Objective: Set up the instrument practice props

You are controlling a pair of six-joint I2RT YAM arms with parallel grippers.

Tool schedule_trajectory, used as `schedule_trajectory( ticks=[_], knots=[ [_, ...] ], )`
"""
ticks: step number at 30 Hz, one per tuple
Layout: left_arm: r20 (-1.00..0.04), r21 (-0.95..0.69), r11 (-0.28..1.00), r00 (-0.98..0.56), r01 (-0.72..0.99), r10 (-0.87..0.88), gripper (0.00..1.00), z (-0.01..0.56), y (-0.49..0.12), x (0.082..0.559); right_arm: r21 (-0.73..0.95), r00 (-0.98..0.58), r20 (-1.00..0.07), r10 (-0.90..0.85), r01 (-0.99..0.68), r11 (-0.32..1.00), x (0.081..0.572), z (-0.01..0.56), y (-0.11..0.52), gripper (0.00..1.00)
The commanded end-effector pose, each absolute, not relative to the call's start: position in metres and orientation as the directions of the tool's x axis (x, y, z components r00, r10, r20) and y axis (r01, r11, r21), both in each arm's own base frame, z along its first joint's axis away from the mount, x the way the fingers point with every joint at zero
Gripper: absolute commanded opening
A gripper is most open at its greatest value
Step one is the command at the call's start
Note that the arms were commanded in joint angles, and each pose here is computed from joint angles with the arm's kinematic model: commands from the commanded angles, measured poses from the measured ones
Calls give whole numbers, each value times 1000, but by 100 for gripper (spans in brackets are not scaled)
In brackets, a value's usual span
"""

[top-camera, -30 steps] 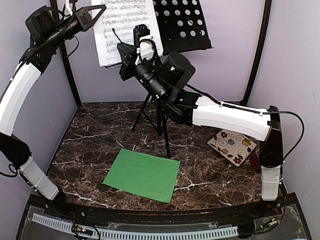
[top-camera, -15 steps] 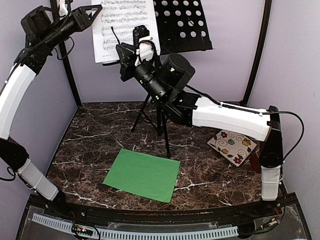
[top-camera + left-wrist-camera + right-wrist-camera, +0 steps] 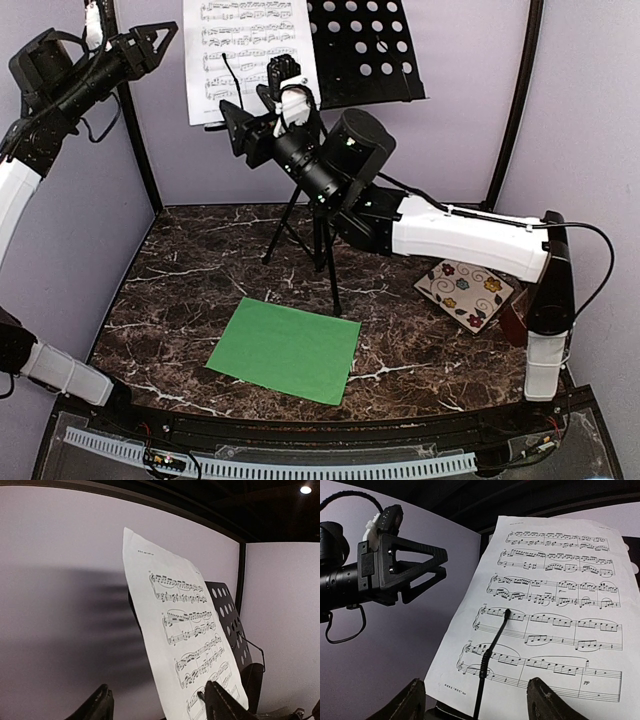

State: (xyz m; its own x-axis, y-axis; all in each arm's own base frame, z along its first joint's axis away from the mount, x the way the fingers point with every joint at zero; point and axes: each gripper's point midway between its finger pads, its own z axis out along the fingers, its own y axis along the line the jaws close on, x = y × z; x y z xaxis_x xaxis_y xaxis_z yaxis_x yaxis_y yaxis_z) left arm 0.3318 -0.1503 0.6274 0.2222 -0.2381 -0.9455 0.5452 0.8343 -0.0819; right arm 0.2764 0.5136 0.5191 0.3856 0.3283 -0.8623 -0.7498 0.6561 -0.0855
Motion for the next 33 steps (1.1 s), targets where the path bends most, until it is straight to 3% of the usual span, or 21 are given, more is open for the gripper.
schedule_trajectory(
  ticks=[1,9,14,21,28,33],
  knots=[
    [-948,-122,870,203,478,-244,65,609,-133,332,-101,427,-816,389,-769,631,252,555,487,75],
    [-928,-283,873,114,398,-353,68,562,-92,336,-146,446,-810,380,-782,607,235,559,471,93],
    [-909,-402,816,-74,415,-410,66,477,-99,355,-170,425,-837,344,-800,575,226,550,463,94],
    [-907,-420,772,-233,477,-350,65,367,-128,361,-153,336,-912,237,-812,564,220,521,436,96],
    [-912,-366,770,-368,522,-184,64,279,-193,367,-26,118,-985,127,-824,566,235,434,409,96],
    [-864,-418,753,-478,507,-158,54,224,-214,387,115,-85,-993,79,-792,600,256,352,379,96]
  ],
)
